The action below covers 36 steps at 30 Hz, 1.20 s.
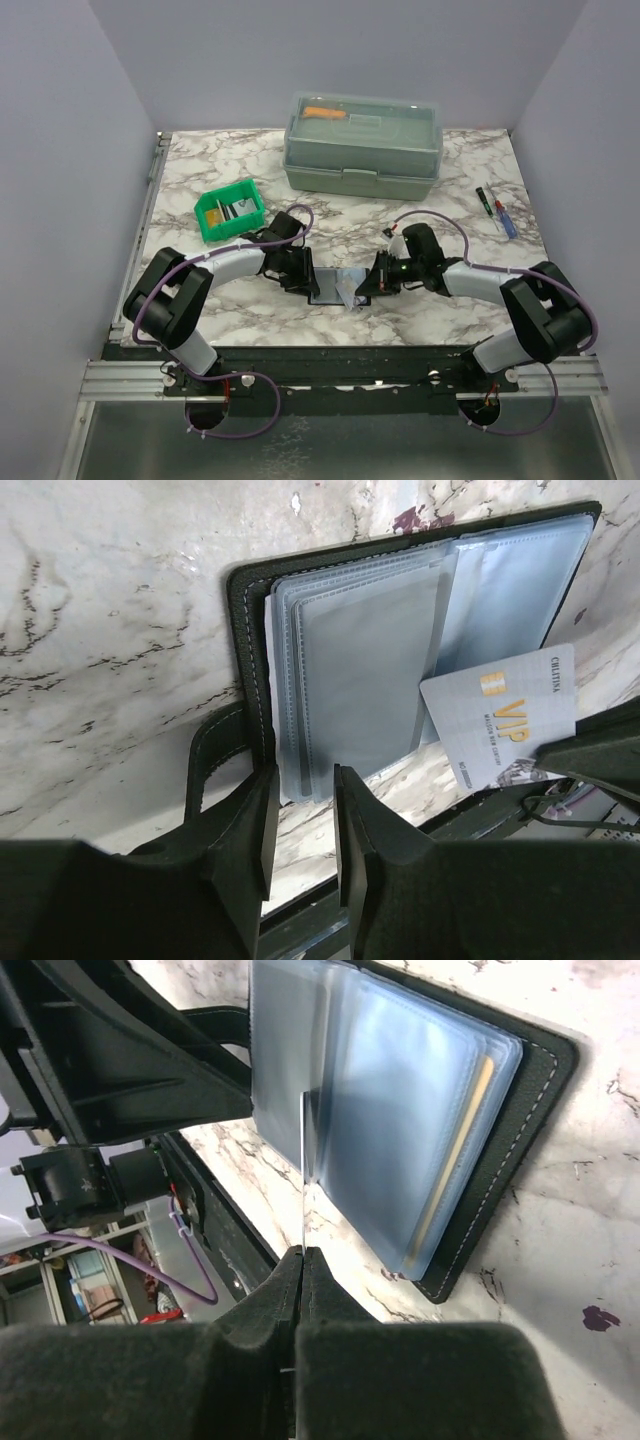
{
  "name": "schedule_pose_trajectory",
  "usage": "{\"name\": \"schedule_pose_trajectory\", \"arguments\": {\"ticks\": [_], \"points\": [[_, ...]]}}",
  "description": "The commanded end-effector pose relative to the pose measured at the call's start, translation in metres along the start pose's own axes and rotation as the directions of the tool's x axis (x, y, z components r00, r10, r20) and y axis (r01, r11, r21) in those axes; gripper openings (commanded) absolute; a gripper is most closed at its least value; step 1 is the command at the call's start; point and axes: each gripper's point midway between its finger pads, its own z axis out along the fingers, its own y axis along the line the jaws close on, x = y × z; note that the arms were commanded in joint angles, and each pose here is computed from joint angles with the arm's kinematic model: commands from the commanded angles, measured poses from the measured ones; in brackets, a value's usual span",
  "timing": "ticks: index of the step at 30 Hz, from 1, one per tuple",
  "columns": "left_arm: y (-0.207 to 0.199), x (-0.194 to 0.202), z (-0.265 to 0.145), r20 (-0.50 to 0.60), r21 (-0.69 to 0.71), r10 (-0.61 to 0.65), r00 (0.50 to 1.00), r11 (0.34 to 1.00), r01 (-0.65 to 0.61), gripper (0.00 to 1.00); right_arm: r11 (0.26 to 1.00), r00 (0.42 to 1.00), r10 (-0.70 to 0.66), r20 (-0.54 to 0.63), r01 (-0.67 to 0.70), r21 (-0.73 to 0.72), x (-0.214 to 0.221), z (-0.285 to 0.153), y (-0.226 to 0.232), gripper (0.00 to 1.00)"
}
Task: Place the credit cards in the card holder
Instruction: Insert the credit card into the card holder.
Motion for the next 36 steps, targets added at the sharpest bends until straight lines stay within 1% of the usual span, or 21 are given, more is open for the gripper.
{"name": "schedule_pose_trajectory", "arguments": {"ticks": [1, 16, 36], "points": [[0.017, 0.004, 0.004, -0.008, -0.074, -0.003, 1.0, 0.997, 0.003, 0.33, 1.0, 1.0, 0.012, -0.014, -0.012, 0.004, 0.004, 0.004, -0.009, 0.0], [0.02, 0.007, 0.003, -0.013, -0.081, -0.009, 1.0, 0.997, 0.008, 0.31, 0.997, 0.999, 0.04, 0.001, -0.04, 0.061, 0.003, 0.005, -0.02, 0.0], [0.02, 0.011, 0.001, -0.016, -0.075, -0.012, 1.0, 0.997, 0.011, 0.3, 0.996, 0.999, 0.042, 0.01, -0.043, 0.077, 0.002, 0.005, -0.022, 0.0]]}}
